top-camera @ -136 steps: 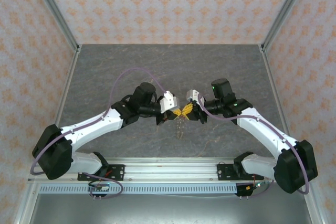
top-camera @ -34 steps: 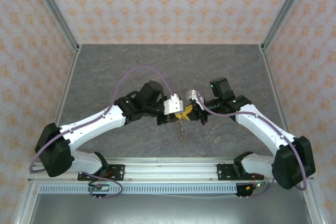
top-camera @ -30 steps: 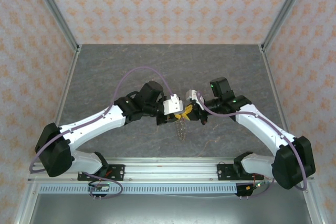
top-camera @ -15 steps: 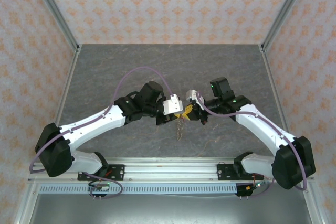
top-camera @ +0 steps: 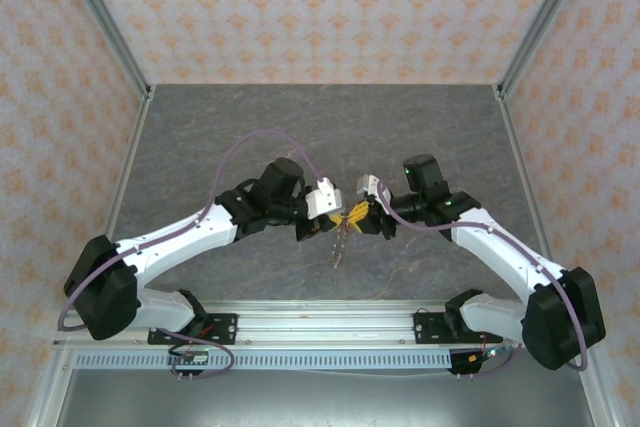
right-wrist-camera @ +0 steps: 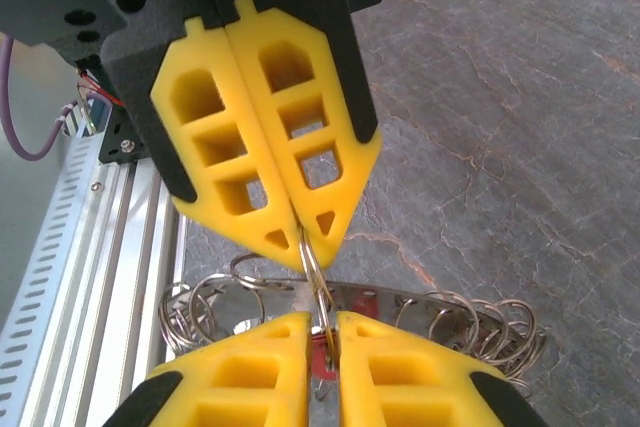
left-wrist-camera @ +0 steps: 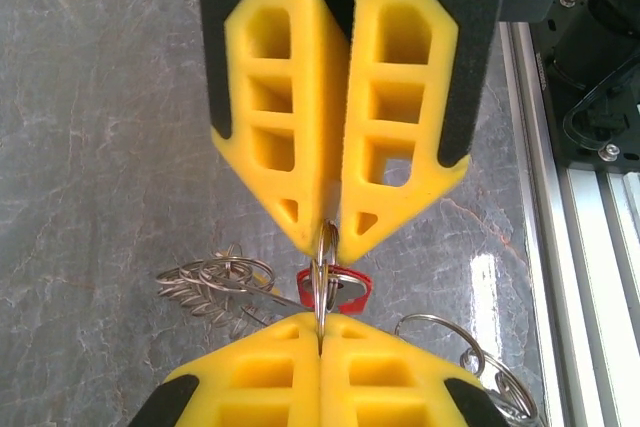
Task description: Put the keys on the keyring
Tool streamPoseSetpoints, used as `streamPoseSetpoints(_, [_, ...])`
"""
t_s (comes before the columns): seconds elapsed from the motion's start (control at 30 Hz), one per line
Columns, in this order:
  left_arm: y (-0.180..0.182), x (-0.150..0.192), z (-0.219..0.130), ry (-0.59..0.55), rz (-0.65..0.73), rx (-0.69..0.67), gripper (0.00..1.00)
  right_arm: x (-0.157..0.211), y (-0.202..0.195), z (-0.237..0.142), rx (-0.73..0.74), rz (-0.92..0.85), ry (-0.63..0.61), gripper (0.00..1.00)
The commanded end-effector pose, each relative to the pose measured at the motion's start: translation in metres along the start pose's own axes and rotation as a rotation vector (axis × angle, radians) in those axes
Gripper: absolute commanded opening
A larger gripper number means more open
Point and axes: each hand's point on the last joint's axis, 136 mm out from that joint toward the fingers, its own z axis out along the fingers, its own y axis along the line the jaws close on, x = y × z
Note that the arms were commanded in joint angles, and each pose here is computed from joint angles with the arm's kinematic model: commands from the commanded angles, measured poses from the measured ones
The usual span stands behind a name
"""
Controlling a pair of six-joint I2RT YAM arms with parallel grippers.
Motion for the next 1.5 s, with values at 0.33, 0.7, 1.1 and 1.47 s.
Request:
streamPoseSetpoints(0.33, [0.003,-0.035,-0.014,-0.175,0.030,-0.022,0.00,0.005,-0.012,-0.001,0.073,0.033,0.008,0.00])
streamPoseSetpoints(0.7, [0.011,-0.034,-0.012,-0.239,0.000,-0.074,0.00,0.016,-0.022,0.000,0.138,0.222,0.025,0.00])
streamPoseSetpoints(1.1, [0.016,-0.036,-0.011,-0.309,-0.032,-0.108,0.00,0.023,-0.029,0.005,0.147,0.490,0.012,0.00])
streamPoseSetpoints(1.47, [0.018,-0.037,-0.010,-0.334,-0.037,-0.118,0.00,0.038,-0.042,0.008,0.184,0.705,0.043,0.00])
